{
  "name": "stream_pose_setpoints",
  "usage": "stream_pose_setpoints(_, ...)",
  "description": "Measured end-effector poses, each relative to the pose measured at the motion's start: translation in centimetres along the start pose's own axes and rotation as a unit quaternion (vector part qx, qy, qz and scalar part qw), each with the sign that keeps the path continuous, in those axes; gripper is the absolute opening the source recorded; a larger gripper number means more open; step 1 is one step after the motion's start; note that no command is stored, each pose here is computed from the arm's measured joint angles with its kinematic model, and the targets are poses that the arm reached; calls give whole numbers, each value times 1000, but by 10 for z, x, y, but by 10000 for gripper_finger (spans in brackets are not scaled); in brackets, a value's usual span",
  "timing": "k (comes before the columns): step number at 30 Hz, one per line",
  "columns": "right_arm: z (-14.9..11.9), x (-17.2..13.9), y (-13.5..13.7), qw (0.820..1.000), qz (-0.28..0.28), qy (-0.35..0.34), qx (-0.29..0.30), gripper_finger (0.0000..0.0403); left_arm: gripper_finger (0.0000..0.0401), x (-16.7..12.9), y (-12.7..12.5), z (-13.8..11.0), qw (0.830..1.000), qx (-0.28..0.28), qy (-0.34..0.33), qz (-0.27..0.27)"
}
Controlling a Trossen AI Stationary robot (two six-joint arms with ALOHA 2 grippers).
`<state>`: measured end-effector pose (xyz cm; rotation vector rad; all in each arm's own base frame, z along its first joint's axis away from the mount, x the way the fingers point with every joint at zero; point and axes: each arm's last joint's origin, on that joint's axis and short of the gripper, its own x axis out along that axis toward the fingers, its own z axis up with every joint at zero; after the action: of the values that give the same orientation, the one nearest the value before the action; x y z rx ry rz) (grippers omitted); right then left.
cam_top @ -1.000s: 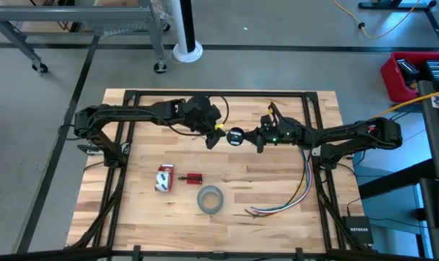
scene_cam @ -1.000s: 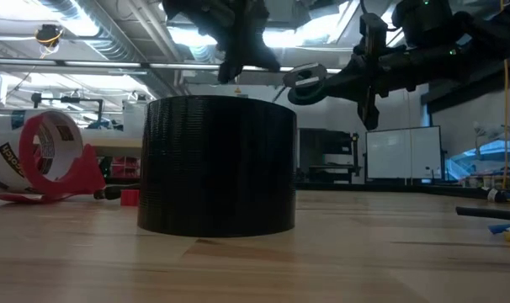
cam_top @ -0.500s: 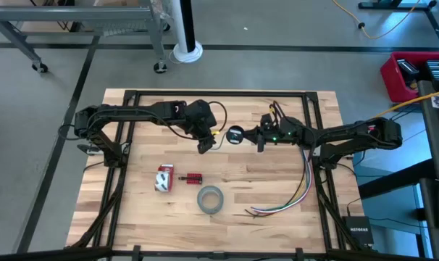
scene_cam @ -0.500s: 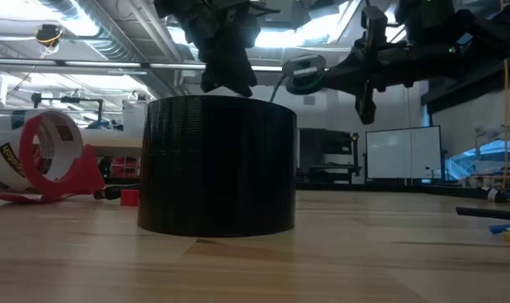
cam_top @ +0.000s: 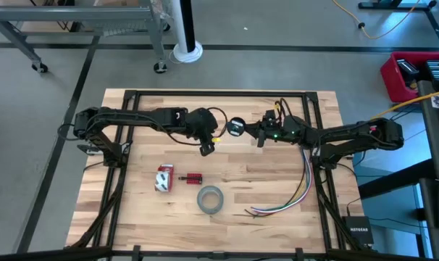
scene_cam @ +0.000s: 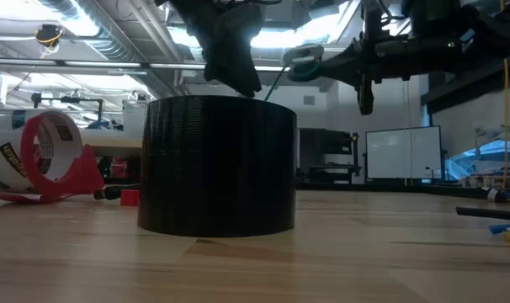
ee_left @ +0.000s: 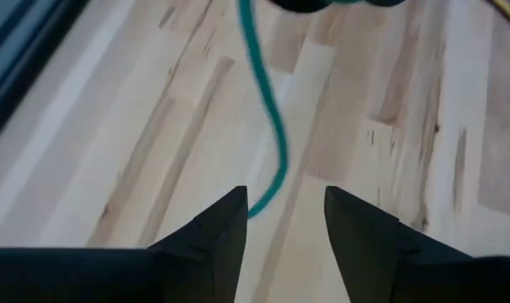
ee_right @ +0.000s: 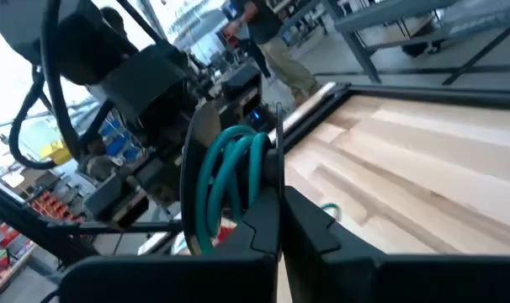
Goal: Coil cords
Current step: Coil the green wire onto the spool
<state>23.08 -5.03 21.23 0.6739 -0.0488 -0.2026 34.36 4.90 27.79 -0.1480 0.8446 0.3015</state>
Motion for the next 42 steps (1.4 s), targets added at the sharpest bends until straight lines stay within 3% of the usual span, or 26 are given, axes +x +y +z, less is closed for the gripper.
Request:
stream_pose_setpoints(4, 4, 0, 3, 1000, 14, -19, 0, 5, 153, -1, -7, 3, 1000, 17, -24, -1)
stream_pose_setpoints(20, 6, 0, 5, 999, 25, -33, 0, 5, 152, 0, -11, 3, 995, 30, -36, 87)
stream_pose_setpoints(31, 8, -1, 7, 998, 34, -44, 0, 5, 84, 0, -13, 2, 995, 41, -32, 86)
stream_pose_setpoints(42, 10, -1, 8, 998, 41, -53, 0, 5, 46, 0, -13, 2, 995, 37, -34, 86)
